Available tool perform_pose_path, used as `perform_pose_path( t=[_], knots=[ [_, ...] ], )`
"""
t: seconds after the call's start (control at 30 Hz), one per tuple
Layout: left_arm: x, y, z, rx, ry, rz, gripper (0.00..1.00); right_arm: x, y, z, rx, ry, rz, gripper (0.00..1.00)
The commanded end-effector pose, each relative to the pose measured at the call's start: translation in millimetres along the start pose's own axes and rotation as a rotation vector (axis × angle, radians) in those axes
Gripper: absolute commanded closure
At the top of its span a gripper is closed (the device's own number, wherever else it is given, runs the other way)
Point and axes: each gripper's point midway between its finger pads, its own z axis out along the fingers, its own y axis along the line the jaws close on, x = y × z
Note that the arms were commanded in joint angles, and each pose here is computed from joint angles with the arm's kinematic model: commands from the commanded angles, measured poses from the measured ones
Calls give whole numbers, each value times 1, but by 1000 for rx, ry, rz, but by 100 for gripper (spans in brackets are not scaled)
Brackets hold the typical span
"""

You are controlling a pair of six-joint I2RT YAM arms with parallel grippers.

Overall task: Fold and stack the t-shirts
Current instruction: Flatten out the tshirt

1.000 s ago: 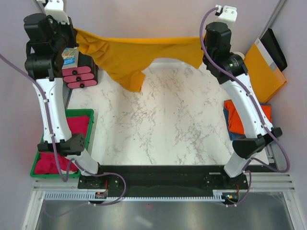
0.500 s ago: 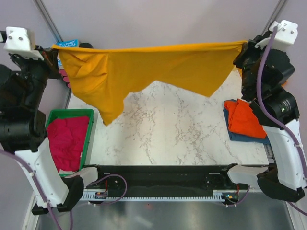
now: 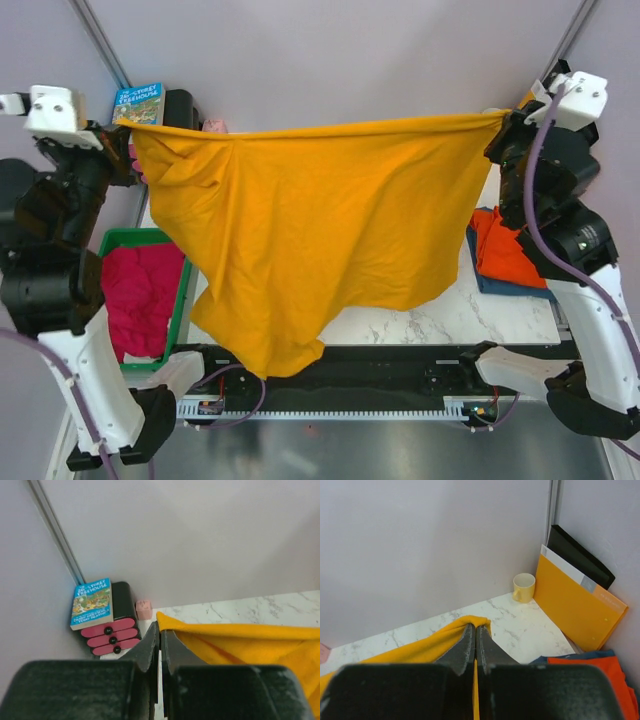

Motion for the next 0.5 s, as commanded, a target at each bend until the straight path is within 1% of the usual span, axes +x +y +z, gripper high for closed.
perform_pose_path(
  t=[0.0,0.03,0.07,0.1,0.13,0.17,0.2,0.23,0.27,0.3,0.33,0.37,0.4,0.43,0.47],
  knots=[
    [100,9,66,7,213,-20,98,67,0,34,95,94,-71,100],
    [118,9,75,18,248,-25,98,87,8,45,92,121,-65,100],
    [132,9,86,29,254,-28,98,118,7,54,105,169,-90,100],
    [177,5,100,55,346,-52,98,136,4,63,121,195,-97,100],
    [196,2,108,73,369,-57,98,159,12,77,113,221,-86,100],
    [213,2,120,83,377,-60,98,188,8,83,129,263,-115,100],
    [245,-1,125,100,433,-77,98,204,10,90,133,281,-122,100],
    [277,-4,137,114,490,-87,98,236,14,102,138,315,-145,100],
    [294,-5,146,118,502,-84,98,267,13,115,158,361,-184,100],
    [324,-8,158,134,556,-93,98,278,17,124,161,360,-185,100],
    [338,-10,164,141,572,-92,98,290,17,132,170,373,-195,100],
    [343,-8,175,140,561,-85,98,321,14,144,190,419,-233,100],
    [370,-13,185,153,607,-89,98,323,19,155,191,411,-224,100],
    [372,-10,195,134,602,-70,98,331,18,164,200,420,-232,100],
    [381,-10,203,134,613,-63,98,357,17,174,211,457,-259,100]
  ],
)
